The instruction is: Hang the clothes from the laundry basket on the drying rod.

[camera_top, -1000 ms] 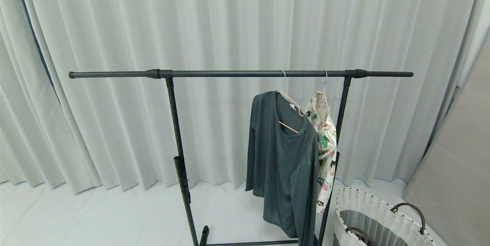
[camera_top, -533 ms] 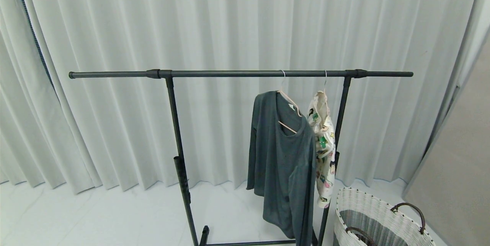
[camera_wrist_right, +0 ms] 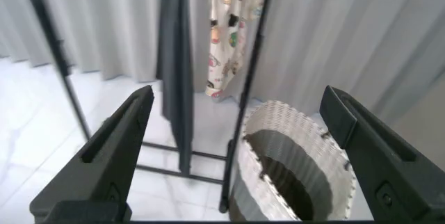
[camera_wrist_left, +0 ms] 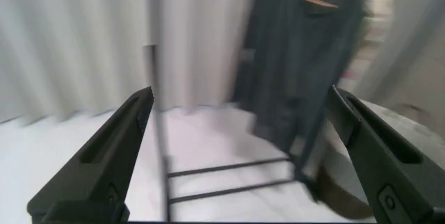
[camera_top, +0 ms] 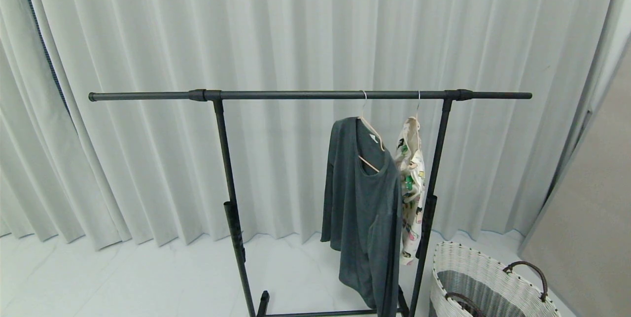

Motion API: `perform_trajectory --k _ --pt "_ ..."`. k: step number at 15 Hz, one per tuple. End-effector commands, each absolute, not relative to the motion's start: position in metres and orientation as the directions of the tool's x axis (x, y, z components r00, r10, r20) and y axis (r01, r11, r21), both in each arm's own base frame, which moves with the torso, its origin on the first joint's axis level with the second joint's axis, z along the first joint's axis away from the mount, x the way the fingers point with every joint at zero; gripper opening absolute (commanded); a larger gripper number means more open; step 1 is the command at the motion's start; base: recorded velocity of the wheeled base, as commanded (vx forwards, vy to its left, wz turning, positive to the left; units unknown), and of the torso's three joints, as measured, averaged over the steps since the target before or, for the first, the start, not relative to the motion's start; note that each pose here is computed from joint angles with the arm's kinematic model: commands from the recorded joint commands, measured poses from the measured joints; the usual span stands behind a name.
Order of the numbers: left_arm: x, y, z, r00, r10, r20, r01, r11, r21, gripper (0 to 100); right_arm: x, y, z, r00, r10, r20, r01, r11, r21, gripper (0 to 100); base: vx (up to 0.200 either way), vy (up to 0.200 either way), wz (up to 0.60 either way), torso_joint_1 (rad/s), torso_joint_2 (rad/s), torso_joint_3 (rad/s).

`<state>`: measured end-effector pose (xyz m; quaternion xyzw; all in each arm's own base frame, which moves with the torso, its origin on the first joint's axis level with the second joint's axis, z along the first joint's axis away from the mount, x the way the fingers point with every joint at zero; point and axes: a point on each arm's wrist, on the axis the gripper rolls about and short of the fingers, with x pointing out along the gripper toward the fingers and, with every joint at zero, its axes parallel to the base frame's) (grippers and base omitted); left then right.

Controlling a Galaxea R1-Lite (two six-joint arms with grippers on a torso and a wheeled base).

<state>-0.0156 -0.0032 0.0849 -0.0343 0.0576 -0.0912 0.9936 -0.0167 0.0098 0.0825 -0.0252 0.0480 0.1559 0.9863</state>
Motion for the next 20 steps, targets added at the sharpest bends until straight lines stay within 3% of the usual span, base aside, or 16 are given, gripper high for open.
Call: perform_trajectory --k 1,2,5,7,8,9,10,12,15,17,20 --pt "-0.0152 -0.0038 0.0843 0.992 -0.063 -0.108 0.058 0.997 -0.050 100 -0.0176 0.0086 0.0823 0.962 0.260 -0.090 -0.265 0.962 -0.058 100 0.000 0.000 0.00 0.000 0.00 0.000" --pt "-0.0194 -0.0037 0.0835 0.996 -0.066 -0.059 0.063 0.997 -0.047 100 -0.0178 0.0075 0.0822 0.974 0.210 -0.087 -0.217 0.974 -0.071 100 0.000 0.000 0.00 0.000 0.00 0.000" --pt "-0.0188 -0.0022 0.0826 0.998 -0.006 -0.064 0.003 0.999 -0.049 100 -0.0174 0.0069 0.0825 0.981 0.176 -0.086 -0.185 0.976 -0.112 100 0.000 0.000 0.00 0.000 0.00 0.000" --pt "-0.0211 -0.0035 0.0827 0.988 -0.151 -0.042 0.150 0.988 -0.042 100 -0.0151 0.0090 0.0825 0.994 0.033 -0.104 -0.044 0.993 -0.106 100 0.000 0.000 0.00 0.000 0.00 0.000" --pt "-0.0214 -0.0036 0.0825 0.982 -0.183 -0.041 0.183 0.983 -0.013 100 -0.0144 0.0105 0.0827 0.993 -0.051 -0.102 0.040 0.994 -0.102 100 0.000 0.000 0.00 0.000 0.00 0.000" --pt "-0.0212 -0.0036 0.0825 0.984 -0.175 -0.044 0.176 0.984 0.016 100 -0.0155 0.0113 0.0825 0.995 -0.054 -0.087 0.045 0.994 -0.105 100 0.000 0.000 0.00 0.000 0.00 0.000" --pt "-0.0219 -0.0036 0.0823 0.991 -0.132 -0.033 0.133 0.990 0.044 100 -0.0198 0.0132 0.0816 0.999 0.040 -0.036 -0.044 0.993 -0.112 100 0.000 0.000 0.00 0.000 0.00 0.000" --pt "-0.0216 -0.0019 0.0819 0.998 -0.048 -0.035 0.049 0.998 0.045 100 -0.0193 0.0150 0.0815 0.992 0.117 -0.045 -0.120 0.988 -0.094 100 0.000 0.000 0.00 0.000 0.00 0.000" --pt "-0.0187 -0.0019 0.0826 0.996 -0.049 -0.070 0.052 0.998 0.044 100 -0.0160 0.0129 0.0825 0.954 0.281 -0.100 -0.287 0.956 -0.057 100 0.000 0.000 0.00 0.000 0.00 0.000" --pt "-0.0221 -0.0019 0.0817 0.999 -0.046 -0.029 0.047 0.998 0.047 100 -0.0180 0.0101 0.0826 0.915 0.393 -0.094 -0.398 0.916 -0.044 100 0.000 0.000 0.00 0.000 0.00 0.000" --pt "-0.0248 -0.0013 0.0811 0.999 -0.040 0.006 0.040 0.998 0.043 100 -0.0215 0.0079 0.0818 0.909 0.415 -0.042 -0.417 0.907 -0.060 100 0.000 0.000 0.00 0.000 0.00 0.000"
